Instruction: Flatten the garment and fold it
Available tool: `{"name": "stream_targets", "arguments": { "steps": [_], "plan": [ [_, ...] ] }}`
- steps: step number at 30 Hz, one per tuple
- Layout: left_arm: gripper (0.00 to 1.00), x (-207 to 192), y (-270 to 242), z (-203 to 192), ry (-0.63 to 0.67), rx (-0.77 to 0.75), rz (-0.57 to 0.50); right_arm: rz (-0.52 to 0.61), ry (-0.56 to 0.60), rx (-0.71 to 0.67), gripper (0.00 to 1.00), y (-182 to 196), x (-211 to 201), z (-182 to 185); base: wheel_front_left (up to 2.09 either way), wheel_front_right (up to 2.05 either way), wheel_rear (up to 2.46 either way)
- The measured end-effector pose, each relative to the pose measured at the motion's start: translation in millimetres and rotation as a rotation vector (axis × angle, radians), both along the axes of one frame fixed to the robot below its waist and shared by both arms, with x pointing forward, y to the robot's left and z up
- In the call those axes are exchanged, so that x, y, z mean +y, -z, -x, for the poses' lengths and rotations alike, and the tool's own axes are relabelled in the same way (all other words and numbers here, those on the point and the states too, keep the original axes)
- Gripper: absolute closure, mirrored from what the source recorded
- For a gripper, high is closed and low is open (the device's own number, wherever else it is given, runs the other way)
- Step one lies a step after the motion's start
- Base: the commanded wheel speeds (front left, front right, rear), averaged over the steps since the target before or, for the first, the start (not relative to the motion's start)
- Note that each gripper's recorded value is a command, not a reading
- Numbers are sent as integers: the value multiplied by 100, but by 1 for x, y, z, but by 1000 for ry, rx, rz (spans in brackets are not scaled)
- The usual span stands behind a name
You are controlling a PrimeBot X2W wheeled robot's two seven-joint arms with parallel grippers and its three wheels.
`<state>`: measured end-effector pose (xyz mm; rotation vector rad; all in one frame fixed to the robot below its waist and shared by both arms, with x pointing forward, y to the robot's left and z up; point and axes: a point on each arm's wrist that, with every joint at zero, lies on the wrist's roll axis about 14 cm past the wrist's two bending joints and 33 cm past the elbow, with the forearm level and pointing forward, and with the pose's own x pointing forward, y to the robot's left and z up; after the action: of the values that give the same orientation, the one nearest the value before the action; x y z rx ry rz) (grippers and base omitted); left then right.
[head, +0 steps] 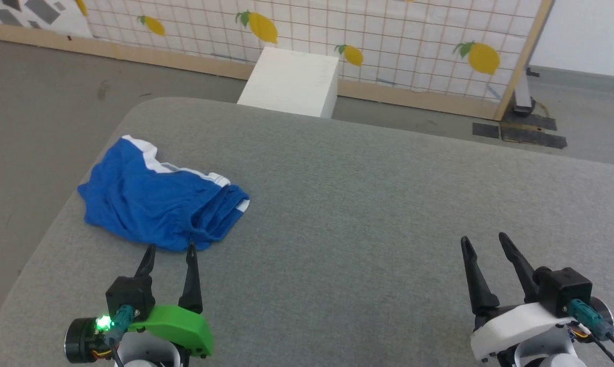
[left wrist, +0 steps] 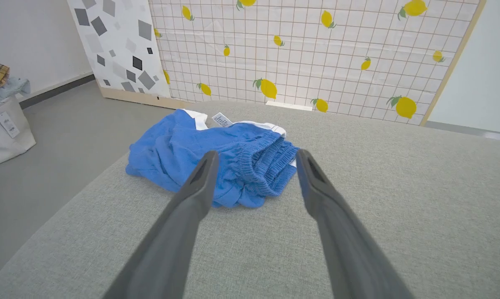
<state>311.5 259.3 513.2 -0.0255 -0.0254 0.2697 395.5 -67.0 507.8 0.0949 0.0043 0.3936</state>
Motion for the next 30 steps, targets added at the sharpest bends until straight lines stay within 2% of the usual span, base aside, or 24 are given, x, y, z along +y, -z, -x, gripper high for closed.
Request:
{"name": "stream_targets", "arguments": {
  "steps": [14,30],
  "plan": [
    [0,28,6,33,-116,-6,8,-26,-106,6,0,5,39,-2,0,0,0],
    [0,47,8,60,-205,-19,4,-47,-181,31,0,14,65,3,0,0,0]
  ]
}}
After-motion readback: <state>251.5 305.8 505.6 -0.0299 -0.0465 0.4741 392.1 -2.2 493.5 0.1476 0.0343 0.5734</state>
